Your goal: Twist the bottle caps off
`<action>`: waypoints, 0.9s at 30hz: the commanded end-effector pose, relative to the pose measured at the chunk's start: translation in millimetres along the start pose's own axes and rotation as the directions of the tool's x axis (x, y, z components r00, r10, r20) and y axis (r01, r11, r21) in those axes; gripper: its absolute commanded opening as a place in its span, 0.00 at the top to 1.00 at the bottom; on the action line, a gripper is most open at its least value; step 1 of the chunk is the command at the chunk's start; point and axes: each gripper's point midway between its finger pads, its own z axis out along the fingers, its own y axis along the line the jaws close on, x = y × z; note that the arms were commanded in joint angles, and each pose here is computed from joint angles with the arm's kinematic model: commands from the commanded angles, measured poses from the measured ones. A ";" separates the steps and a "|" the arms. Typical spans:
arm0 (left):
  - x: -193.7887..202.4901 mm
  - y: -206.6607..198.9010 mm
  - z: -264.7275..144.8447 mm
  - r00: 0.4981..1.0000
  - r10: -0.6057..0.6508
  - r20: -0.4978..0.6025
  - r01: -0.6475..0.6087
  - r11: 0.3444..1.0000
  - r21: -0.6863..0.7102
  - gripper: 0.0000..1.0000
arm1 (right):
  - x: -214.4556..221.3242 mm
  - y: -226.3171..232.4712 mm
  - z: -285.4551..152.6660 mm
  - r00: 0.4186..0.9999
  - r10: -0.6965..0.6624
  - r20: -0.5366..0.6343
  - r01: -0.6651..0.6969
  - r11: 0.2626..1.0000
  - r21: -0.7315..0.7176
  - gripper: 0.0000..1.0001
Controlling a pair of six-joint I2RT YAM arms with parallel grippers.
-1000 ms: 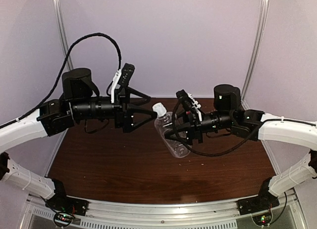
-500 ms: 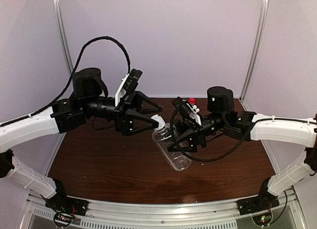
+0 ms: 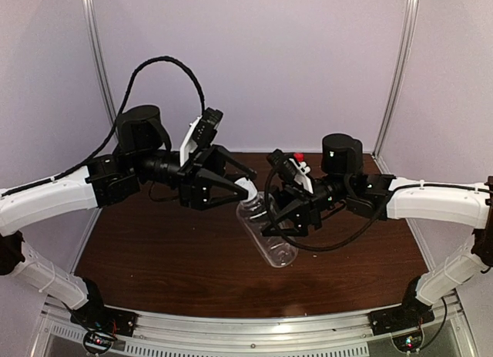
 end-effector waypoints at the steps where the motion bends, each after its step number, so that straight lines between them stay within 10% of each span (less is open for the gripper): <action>1: -5.4 -1.7 1.0 1.000 0.021 0.024 -0.021 0.999 0.037 0.52 | -17.1 4.9 -1.2 0.998 -0.050 0.027 0.051 0.999 -0.020 0.48; 15: 0.7 25.1 -5.0 0.997 -0.074 0.028 0.078 0.986 -0.147 0.80 | -22.5 -34.6 -12.7 0.999 -0.049 0.013 0.044 0.963 0.266 0.51; 27: 7.7 98.2 -29.2 0.918 -0.313 0.244 0.397 0.696 -0.598 0.79 | -37.0 -92.0 -50.6 0.996 -0.082 0.041 0.037 0.762 0.647 0.52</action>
